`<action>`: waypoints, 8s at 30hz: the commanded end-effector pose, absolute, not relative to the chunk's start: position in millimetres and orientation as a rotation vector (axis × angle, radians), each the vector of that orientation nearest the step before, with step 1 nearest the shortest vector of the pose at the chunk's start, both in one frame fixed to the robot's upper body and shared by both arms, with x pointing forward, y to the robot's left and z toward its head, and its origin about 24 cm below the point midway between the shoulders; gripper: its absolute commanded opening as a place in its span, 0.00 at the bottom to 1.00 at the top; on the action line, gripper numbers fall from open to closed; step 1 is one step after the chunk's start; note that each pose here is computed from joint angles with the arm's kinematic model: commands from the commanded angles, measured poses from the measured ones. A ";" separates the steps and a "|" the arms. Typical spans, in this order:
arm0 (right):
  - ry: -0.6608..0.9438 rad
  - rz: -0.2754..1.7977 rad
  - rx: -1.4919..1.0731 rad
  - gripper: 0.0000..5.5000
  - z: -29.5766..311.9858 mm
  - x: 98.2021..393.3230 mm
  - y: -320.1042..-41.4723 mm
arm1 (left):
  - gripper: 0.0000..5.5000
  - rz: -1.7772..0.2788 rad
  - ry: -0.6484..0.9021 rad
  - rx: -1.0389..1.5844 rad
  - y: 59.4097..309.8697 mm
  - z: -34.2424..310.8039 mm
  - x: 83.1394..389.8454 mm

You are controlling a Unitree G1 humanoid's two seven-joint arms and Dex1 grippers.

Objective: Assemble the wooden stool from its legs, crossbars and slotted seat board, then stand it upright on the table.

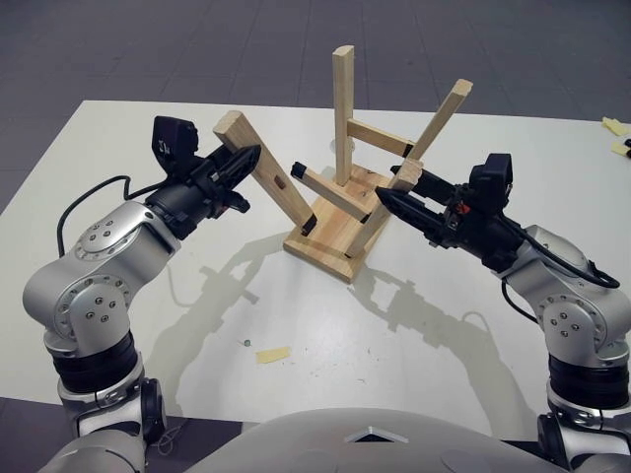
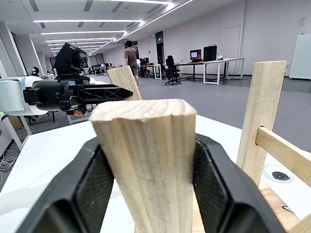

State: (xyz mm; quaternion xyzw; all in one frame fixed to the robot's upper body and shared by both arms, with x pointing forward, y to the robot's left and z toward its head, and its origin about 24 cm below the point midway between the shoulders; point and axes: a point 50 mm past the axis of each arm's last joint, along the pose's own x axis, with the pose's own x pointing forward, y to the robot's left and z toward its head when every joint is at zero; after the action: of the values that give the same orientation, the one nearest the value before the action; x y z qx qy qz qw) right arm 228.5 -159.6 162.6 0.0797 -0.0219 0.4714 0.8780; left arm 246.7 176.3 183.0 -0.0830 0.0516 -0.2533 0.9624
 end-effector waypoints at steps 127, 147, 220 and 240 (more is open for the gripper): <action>-0.125 1.007 0.302 0.98 216.2 304.4 -177.4 | 0.18 -0.892 0.138 0.032 135.1 174.3 259.9; 0.225 1.095 0.171 0.98 112.1 280.1 -136.3 | 0.19 -0.892 0.134 0.032 126.4 168.8 262.6; 0.116 0.860 0.287 0.98 128.1 289.2 -141.9 | 0.19 -0.652 -0.015 -0.211 134.6 204.4 280.7; 0.022 0.922 0.307 0.98 159.5 302.3 -124.9 | 0.19 -0.700 -0.017 -0.153 124.5 199.1 274.3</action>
State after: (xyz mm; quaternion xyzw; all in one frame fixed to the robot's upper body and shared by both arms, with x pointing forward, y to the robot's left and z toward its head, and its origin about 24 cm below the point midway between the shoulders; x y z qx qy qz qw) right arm 299.1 -129.6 158.3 0.1557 0.0080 0.4405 0.8841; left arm 276.8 125.5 188.0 -0.0846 0.0271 -0.3395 0.9364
